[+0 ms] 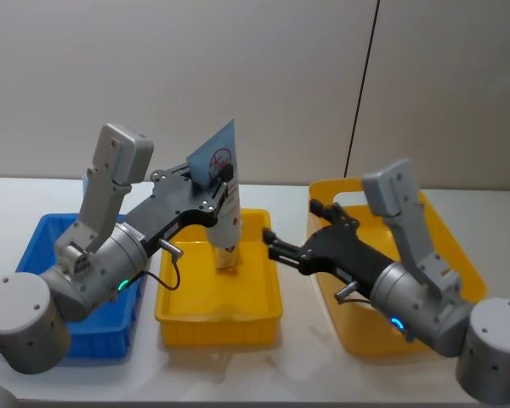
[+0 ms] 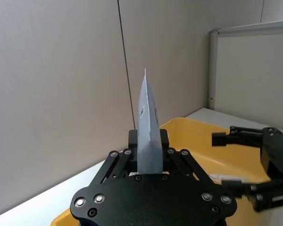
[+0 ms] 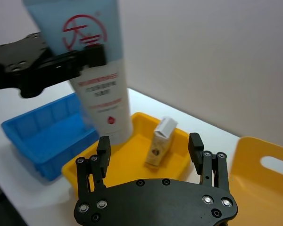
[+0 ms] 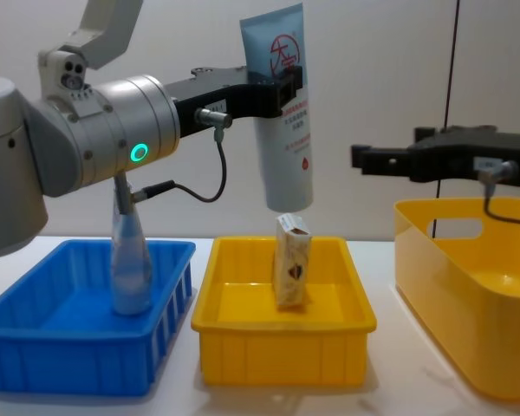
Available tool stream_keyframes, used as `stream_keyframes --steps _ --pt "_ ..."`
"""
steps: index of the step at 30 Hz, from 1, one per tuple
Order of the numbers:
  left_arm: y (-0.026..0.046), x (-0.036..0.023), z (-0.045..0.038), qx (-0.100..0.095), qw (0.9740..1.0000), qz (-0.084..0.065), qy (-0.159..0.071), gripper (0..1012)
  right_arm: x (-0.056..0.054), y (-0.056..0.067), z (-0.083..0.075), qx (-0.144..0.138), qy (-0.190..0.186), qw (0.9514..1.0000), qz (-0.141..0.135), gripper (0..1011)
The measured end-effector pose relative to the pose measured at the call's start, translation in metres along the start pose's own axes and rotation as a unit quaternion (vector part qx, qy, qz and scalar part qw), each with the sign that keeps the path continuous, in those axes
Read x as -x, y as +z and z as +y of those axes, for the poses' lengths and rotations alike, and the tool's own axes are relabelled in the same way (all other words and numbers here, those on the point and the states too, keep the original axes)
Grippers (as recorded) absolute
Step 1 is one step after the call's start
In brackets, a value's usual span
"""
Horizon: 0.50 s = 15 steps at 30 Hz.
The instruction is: Bimanual collaborative sorting of washing and personal care products
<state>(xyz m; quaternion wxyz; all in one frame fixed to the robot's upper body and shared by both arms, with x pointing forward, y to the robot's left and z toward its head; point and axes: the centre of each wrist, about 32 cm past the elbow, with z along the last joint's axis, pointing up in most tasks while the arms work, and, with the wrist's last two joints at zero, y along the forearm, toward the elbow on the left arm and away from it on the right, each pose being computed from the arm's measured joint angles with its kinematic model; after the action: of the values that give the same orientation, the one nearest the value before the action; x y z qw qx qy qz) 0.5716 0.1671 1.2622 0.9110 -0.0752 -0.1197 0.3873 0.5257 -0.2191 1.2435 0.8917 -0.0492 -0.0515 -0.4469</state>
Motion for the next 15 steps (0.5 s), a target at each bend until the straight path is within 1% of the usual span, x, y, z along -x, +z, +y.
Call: stream_keyframes --steps 2,3,5,6,10,15 --pt "0.0 0.0 -0.0001 0.0 1.0 0.0 0.0 207 0.0 0.0 0.002 0.002 0.01 0.9999 -0.003 1004" --pt "0.0 0.0001 -0.0002 0.0 1.0 0.0 0.0 207 0.0 0.0 0.004 0.004 0.021 0.9997 -0.007 1004" --pt "0.0 0.0001 -0.0002 0.0 1.0 0.0 -0.001 207 -0.001 0.0 0.006 0.006 0.029 0.9995 -0.01 1004" --pt "0.0 0.0001 -0.0003 0.0 1.0 0.0 -0.001 207 0.0 0.0 0.009 0.008 0.039 0.9991 -0.013 1004" --pt "-0.0001 0.0003 -0.0004 0.0 1.0 0.0 -0.001 207 -0.001 -0.001 0.014 0.011 0.052 0.9984 -0.019 1003" --pt "-0.0001 0.0004 -0.0007 0.001 1.0 0.0 -0.001 207 -0.002 -0.002 0.025 0.019 0.067 0.9971 -0.028 1004"
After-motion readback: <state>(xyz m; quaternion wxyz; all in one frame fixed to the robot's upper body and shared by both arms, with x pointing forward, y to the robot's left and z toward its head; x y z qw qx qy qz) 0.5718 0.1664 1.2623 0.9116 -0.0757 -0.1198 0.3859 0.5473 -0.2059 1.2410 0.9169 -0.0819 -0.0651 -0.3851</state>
